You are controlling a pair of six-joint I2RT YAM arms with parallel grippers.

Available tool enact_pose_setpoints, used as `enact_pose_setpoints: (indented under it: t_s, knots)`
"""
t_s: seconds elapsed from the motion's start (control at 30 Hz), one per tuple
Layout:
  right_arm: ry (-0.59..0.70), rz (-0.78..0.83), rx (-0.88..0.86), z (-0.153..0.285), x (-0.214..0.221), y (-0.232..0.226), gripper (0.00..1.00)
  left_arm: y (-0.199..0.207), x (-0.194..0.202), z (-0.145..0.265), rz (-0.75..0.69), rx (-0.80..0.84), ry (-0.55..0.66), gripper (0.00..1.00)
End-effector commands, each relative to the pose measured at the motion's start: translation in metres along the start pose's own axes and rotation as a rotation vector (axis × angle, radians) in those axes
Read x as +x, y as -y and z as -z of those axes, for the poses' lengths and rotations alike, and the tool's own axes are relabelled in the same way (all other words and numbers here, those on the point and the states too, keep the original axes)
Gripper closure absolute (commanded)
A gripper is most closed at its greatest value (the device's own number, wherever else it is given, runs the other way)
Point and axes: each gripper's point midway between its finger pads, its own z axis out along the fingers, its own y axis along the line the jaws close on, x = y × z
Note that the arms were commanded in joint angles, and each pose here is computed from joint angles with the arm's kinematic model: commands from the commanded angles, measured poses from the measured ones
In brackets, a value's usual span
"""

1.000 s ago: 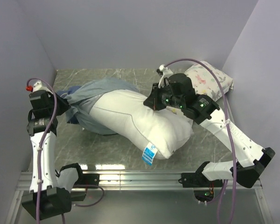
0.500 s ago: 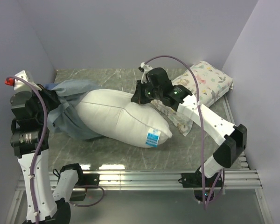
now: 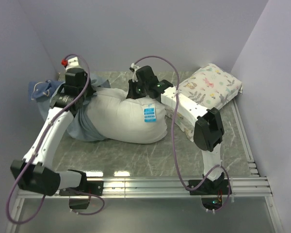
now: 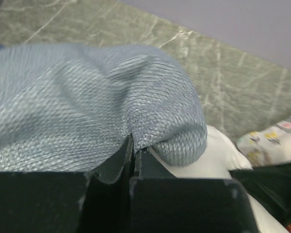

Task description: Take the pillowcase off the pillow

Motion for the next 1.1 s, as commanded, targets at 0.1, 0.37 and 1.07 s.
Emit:
enact_pose_setpoints:
  t_s: [0.1,0.37,1.07]
  knots:
    - [-0.026,0.045,0.191,-0.018,0.011,0.047,0.98,-0.012,0.028,-0.059,0.091,-0.121,-0.012,1.00]
    - [0.303,0.100,0.338,0.101,-0.092,0.037,0.27,-0.025,0.115,-0.117,0.128,-0.120,-0.202,1.00]
    - [0.299,0.365,0.328,0.088,0.021,-0.068,0.09,-0.010,0.147,-0.133,0.136,-0.037,-0.313,0.96]
